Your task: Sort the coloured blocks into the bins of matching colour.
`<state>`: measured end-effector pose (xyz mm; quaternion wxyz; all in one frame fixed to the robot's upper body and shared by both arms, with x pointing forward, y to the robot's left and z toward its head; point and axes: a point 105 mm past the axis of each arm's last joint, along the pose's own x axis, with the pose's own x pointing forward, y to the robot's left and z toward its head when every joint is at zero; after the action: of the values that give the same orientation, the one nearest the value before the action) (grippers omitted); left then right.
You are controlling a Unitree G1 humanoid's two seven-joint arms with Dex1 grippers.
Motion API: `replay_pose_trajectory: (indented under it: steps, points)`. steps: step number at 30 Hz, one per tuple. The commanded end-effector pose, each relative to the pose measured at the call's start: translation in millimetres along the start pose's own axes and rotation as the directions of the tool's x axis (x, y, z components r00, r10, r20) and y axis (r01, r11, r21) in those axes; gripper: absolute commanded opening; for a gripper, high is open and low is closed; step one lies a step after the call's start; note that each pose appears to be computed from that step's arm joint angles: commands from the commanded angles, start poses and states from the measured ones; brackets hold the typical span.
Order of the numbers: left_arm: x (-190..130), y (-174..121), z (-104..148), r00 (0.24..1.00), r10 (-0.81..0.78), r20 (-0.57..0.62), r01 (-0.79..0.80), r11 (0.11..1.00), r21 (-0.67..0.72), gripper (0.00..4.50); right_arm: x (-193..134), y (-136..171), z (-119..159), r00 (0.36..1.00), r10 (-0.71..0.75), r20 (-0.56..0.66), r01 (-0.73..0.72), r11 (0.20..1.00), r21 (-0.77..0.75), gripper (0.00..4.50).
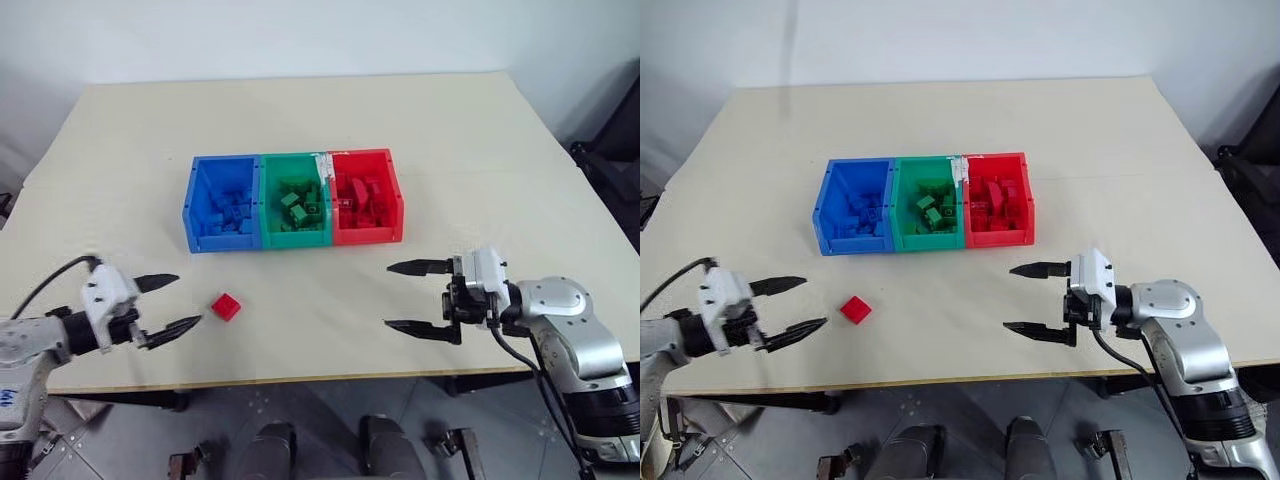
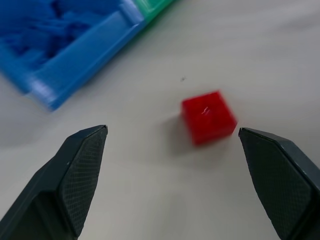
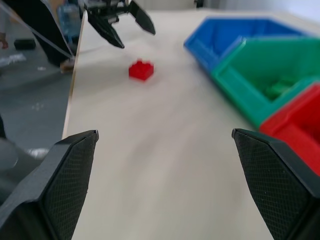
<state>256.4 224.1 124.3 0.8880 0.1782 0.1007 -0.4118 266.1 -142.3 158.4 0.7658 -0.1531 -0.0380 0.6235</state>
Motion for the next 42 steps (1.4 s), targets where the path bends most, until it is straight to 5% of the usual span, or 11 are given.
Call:
replay_pose_trajectory:
  steps: [1,14,18,26,31,33,37,42]
  points:
    - [15,-24,0,0.999,-0.022,-0.029,0.02,0.997,-0.072,4.46,-8,-2,8,1.0,-0.019,0.008,0.019,0.999,-0.048,4.5]
    - [22,-6,-19,0.98,0.12,-0.16,-0.129,0.99,-0.051,4.46,-3,6,3,0.999,-0.032,0.015,0.033,0.999,-0.035,4.5]
    - [24,-1,-23,0.978,0.131,-0.163,-0.141,0.989,-0.05,3.61,-2,5,3,0.999,-0.041,0.021,0.042,0.998,-0.038,4.5]
    - [26,1,-27,0.978,0.123,-0.169,-0.134,0.99,-0.053,1.03,2,5,3,0.998,-0.048,0.028,0.049,0.998,-0.04,4.5]
    - [27,3,-24,0.982,0.126,-0.141,-0.132,0.991,-0.031,0.95,3,6,2,0.998,-0.054,0.029,0.055,0.998,-0.037,4.5]
    - [30,2,-15,0.992,0.106,-0.066,-0.108,0.994,-0.035,0.95,3,6,2,0.997,-0.067,0.029,0.068,0.997,-0.032,4.5]
    - [45,11,49,0.978,0.021,0.208,-0.02,1.0,-0.003,0.95,-9,0,7,0.98,-0.195,0.05,0.196,0.98,-0.033,4.5]
    - [89,17,105,0.949,-0.086,0.304,0.065,0.995,0.079,0.95,-26,-6,15,0.898,-0.424,0.117,0.428,0.903,-0.017,4.5]
